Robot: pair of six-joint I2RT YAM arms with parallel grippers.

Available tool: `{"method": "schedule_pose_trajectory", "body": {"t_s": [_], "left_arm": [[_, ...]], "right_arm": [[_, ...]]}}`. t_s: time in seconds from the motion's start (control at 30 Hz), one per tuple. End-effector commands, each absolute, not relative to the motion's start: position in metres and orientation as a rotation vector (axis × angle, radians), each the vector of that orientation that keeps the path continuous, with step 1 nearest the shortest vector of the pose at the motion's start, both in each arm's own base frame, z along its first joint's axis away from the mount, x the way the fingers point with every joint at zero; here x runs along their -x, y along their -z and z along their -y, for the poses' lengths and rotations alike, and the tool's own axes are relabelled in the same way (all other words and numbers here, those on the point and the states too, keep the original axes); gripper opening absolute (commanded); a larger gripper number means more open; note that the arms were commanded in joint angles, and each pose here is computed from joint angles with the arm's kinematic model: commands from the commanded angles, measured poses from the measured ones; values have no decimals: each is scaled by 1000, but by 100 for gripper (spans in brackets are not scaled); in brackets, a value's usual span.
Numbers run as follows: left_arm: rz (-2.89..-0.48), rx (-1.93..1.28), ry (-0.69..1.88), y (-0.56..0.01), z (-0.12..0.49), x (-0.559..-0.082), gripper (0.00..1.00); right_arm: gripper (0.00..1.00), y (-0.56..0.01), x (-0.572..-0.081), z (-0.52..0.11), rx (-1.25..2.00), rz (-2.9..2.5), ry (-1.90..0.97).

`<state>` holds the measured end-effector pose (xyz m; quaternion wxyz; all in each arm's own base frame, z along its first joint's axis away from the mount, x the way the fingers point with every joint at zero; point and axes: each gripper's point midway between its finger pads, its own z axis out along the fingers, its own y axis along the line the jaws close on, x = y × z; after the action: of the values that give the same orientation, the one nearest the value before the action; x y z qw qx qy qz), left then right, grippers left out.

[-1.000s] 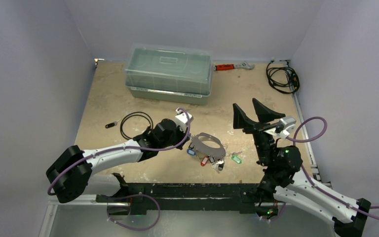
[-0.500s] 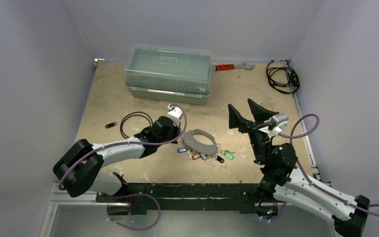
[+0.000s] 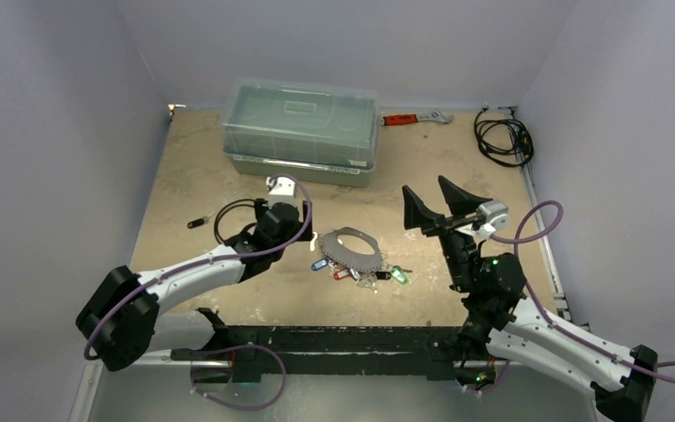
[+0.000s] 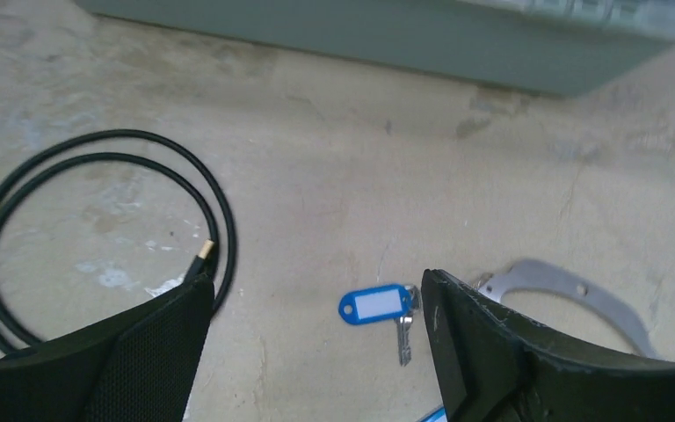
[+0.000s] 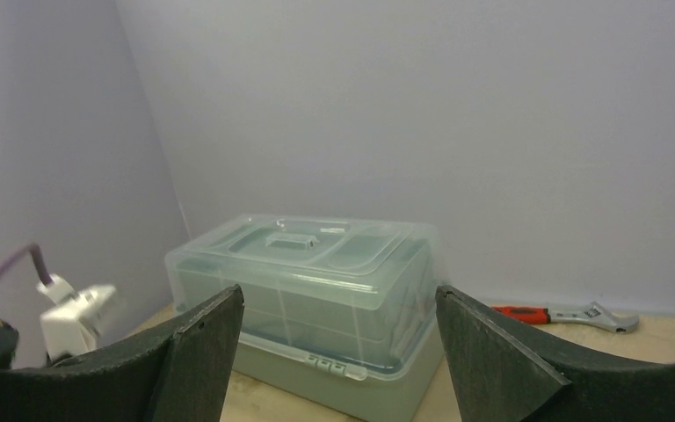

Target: Put the keys on the keyring

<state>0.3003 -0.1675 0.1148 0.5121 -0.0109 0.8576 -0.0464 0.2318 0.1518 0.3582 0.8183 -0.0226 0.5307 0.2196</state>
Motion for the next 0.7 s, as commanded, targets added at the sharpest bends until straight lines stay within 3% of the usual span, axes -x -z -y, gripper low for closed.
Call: {"method": "schedule_pose_trajectory", "body": {"t_s": [0.0,0.13,0.27,0.5,0.6,0.67], "left_arm": [[-1954,333,-6,-179,130,-305,89],[-1905,472,-137,-212,98,-295,95],[-1848,504,-168,-253,85,-285,98],[-1804,314,-51,-347,74,-259,99],[-1787,116,-117,-357,66,-252,99],[-1745,203,-207,-346,44,-248,99]], "right_arm": [[84,-374,-231,-151,16,-1102,-496],[87,-373,-230,-154,18,-1093,-516],[99,-377,-225,-156,27,-1050,-551],[99,-370,-226,-174,-21,-1131,-698],[99,-346,-232,-185,-59,-1249,-748],[99,-323,-238,-192,-105,-1327,-775]]}}
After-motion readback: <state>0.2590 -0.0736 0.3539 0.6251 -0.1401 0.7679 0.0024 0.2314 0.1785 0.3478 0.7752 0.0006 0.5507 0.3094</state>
